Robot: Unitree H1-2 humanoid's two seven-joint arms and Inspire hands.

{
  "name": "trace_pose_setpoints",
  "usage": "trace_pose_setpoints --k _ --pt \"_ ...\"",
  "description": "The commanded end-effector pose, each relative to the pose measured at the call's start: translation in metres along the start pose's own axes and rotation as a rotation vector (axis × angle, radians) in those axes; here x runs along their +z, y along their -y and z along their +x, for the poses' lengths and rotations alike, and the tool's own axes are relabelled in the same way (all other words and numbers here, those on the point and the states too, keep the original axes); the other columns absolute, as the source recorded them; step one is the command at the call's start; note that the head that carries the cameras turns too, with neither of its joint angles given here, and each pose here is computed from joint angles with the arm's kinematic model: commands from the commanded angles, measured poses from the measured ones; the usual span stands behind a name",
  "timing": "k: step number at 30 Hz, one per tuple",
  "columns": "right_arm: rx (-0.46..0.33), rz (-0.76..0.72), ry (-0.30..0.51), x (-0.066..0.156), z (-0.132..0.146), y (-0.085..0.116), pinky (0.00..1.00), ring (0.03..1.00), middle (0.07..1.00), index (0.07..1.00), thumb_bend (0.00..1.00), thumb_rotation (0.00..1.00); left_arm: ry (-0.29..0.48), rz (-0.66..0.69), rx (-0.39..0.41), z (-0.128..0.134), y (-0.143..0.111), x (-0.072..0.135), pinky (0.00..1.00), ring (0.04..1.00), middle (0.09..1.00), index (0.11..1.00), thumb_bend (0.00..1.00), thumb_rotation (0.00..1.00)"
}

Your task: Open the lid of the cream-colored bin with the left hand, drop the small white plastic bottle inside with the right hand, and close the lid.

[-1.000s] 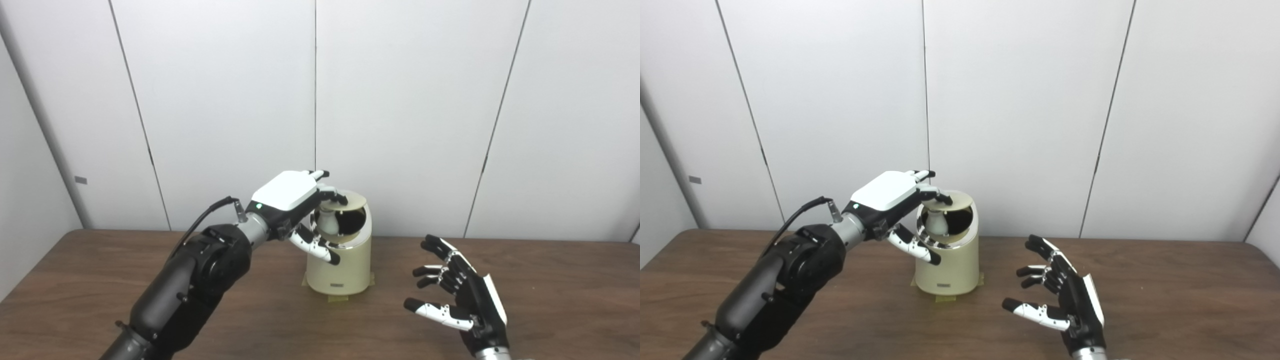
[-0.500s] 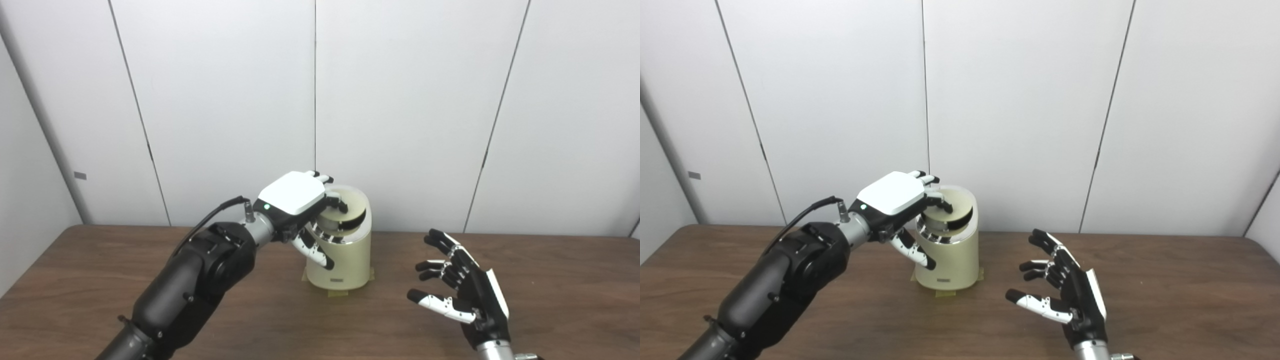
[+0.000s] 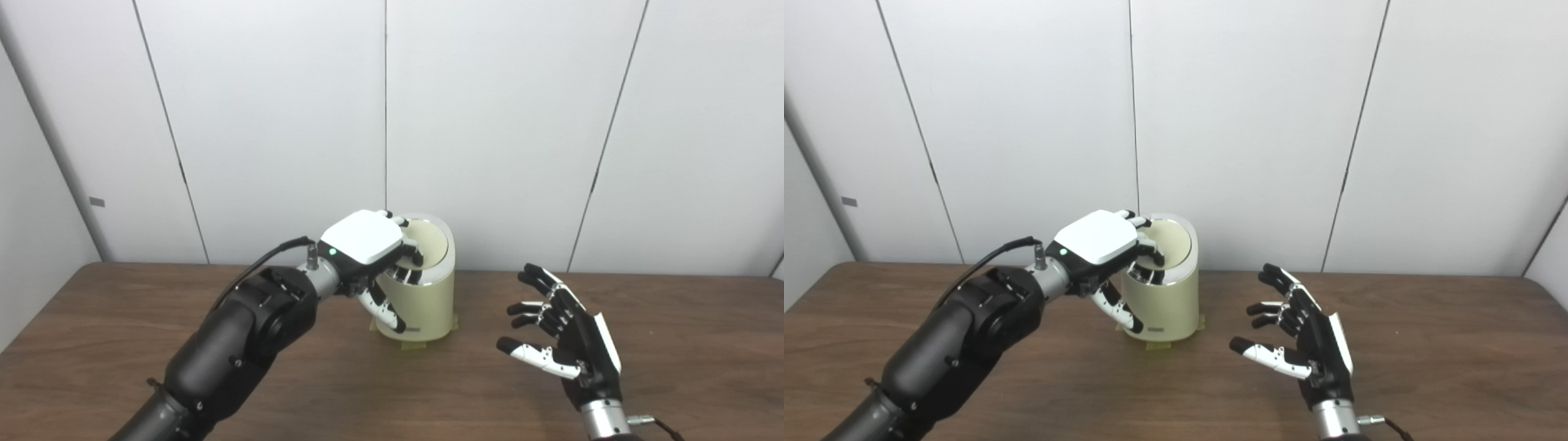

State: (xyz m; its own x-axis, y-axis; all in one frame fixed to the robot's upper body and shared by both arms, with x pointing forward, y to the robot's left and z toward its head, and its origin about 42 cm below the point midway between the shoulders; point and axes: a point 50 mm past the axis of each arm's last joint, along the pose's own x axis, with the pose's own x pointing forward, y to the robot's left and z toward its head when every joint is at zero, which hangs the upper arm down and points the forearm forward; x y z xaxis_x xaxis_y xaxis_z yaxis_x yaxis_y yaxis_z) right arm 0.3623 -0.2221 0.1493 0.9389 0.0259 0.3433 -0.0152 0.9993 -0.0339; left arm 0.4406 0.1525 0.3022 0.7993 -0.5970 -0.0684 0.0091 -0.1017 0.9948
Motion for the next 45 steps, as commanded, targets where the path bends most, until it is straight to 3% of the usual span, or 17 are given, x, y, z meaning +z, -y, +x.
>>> trace_pose_setpoints --k 1,13,19,22,23,25,26,27,29,33,39,45 --pt "0.001 0.0 0.091 0.02 0.013 -0.001 0.49 0.582 0.809 0.803 0.85 0.18 -0.005 0.01 -0.007 0.004 0.0 -0.002 1.0 0.97 0.794 0.774 0.99 0.35" --pt "-0.003 -0.001 0.095 0.02 0.014 -0.002 0.48 0.563 0.8 0.798 0.85 0.19 -0.029 -0.029 -0.033 0.008 0.023 -0.004 1.0 0.982 0.804 0.796 0.99 0.34" --pt "-0.002 0.001 0.094 0.02 0.013 -0.001 0.48 0.565 0.804 0.8 0.85 0.19 -0.013 -0.084 0.053 -0.004 0.008 -0.005 1.0 0.982 0.805 0.79 0.96 0.37" --pt "-0.004 -0.003 0.096 0.02 0.013 -0.001 0.47 0.567 0.803 0.799 0.85 0.19 -0.004 -0.188 0.164 -0.015 -0.005 -0.006 1.0 0.958 0.79 0.774 0.93 0.34" --pt "-0.006 -0.005 0.095 0.02 0.013 0.0 0.47 0.567 0.803 0.799 0.85 0.19 -0.001 -0.263 0.234 -0.022 -0.01 -0.006 1.0 0.955 0.788 0.773 0.93 0.33" --pt "-0.008 -0.004 0.094 0.02 0.013 0.0 0.48 0.566 0.802 0.798 0.85 0.18 -0.002 -0.366 0.335 -0.033 -0.014 -0.009 0.86 0.92 0.801 0.783 0.88 0.28" --pt "-0.007 -0.003 0.093 0.02 0.013 0.001 0.48 0.566 0.802 0.798 0.85 0.18 -0.008 -0.419 0.42 -0.04 -0.014 -0.011 0.83 0.914 0.805 0.785 0.87 0.27" --pt "-0.007 -0.003 0.093 0.02 0.013 0.001 0.48 0.563 0.801 0.798 0.84 0.17 -0.013 -0.456 0.489 -0.045 -0.012 -0.013 0.73 0.861 0.813 0.797 0.83 0.27" --pt "-0.006 -0.005 0.092 0.019 0.013 0.002 0.48 0.561 0.802 0.799 0.84 0.17 -0.021 -0.511 0.599 -0.053 -0.007 -0.017 0.68 0.827 0.817 0.803 0.79 0.25" --pt "-0.006 -0.011 0.088 0.015 0.014 0.004 0.49 0.561 0.801 0.799 0.85 0.18 -0.094 -0.764 0.773 -0.072 0.016 -0.022 0.76 0.837 0.832 0.803 0.75 0.18" --pt "-0.001 -0.01 0.093 0.016 0.013 0.004 0.51 0.568 0.806 0.805 0.84 0.17 -0.211 -1.159 0.777 -0.098 0.068 -0.019 0.73 0.806 0.812 0.821 0.72 0.21" --pt "-0.005 -0.017 0.096 0.021 0.011 0.002 0.49 0.591 0.802 0.8 0.83 0.14 -0.244 -1.321 0.744 -0.115 0.112 -0.017 0.64 0.72 0.765 0.797 0.71 0.21"
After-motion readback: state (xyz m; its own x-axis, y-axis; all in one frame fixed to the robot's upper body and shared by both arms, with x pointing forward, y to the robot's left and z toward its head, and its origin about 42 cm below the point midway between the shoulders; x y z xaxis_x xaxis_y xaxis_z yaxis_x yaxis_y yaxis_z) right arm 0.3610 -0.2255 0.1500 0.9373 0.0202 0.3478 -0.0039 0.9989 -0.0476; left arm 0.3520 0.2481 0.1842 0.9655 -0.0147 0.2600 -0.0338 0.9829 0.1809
